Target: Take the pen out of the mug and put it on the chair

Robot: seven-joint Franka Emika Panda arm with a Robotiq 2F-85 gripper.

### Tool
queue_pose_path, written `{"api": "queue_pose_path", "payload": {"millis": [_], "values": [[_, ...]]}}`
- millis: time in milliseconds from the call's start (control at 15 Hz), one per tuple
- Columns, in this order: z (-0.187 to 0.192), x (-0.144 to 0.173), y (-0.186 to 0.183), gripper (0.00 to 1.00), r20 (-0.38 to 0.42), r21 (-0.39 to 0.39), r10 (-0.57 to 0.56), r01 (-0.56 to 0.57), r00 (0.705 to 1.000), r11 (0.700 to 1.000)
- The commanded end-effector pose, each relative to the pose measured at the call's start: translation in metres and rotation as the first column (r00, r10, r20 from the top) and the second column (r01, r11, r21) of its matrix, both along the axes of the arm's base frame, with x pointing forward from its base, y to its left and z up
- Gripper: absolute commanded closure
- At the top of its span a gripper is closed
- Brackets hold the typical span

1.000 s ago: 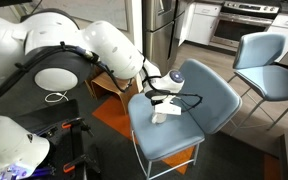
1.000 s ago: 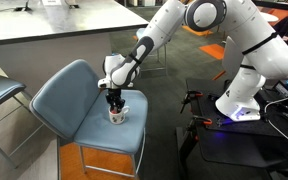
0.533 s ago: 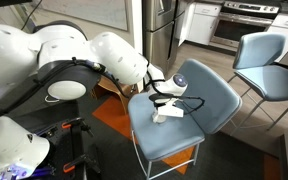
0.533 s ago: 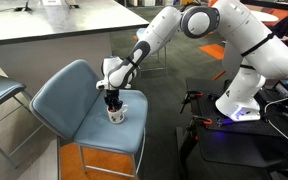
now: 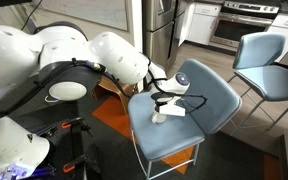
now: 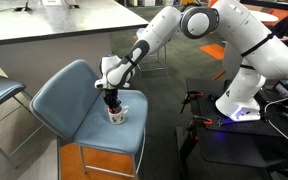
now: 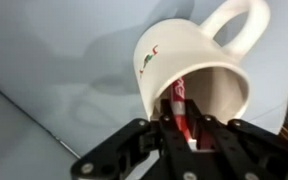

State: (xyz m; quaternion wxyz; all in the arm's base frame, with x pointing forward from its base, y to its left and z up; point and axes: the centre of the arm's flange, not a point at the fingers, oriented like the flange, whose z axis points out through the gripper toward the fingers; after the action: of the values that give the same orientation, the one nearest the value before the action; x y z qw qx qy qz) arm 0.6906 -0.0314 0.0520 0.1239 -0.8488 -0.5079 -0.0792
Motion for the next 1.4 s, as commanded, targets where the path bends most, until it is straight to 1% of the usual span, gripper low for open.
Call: {"api": "queue_pose_path", "payload": {"millis": [0, 200, 333, 467, 667, 800, 867, 933, 1000, 1200, 1333], "values": [[0.022, -0.014, 0.011, 0.95, -0.059, -0.015, 0.014, -0.015, 0.998, 1.0], [0.041, -0.025, 0.022, 0.95, -0.122, -0.03, 0.007, -0.011, 0.992, 0.999], [0.059, -0.029, 0.026, 0.95, -0.14, -0.085, -0.033, 0.022, 0.99, 0.996], [0.075, -0.031, 0.021, 0.95, -0.129, -0.116, -0.08, 0.065, 0.988, 0.991], [0.094, -0.032, 0.011, 0.95, -0.098, -0.137, -0.125, 0.111, 0.987, 0.984], [0.103, -0.029, -0.001, 0.95, -0.094, -0.161, -0.162, 0.146, 0.982, 0.976], [0.107, -0.028, -0.009, 0.95, -0.096, -0.184, -0.194, 0.174, 0.976, 0.967], [0.109, -0.028, -0.017, 0.95, -0.096, -0.188, -0.211, 0.19, 0.973, 0.964], [0.108, -0.026, -0.028, 0.95, -0.1, -0.208, -0.247, 0.222, 0.964, 0.953], [0.101, -0.018, -0.063, 0.95, -0.124, -0.222, -0.329, 0.297, 0.936, 0.929], [0.093, -0.014, -0.085, 0.95, -0.158, -0.207, -0.359, 0.325, 0.92, 0.923]]}}
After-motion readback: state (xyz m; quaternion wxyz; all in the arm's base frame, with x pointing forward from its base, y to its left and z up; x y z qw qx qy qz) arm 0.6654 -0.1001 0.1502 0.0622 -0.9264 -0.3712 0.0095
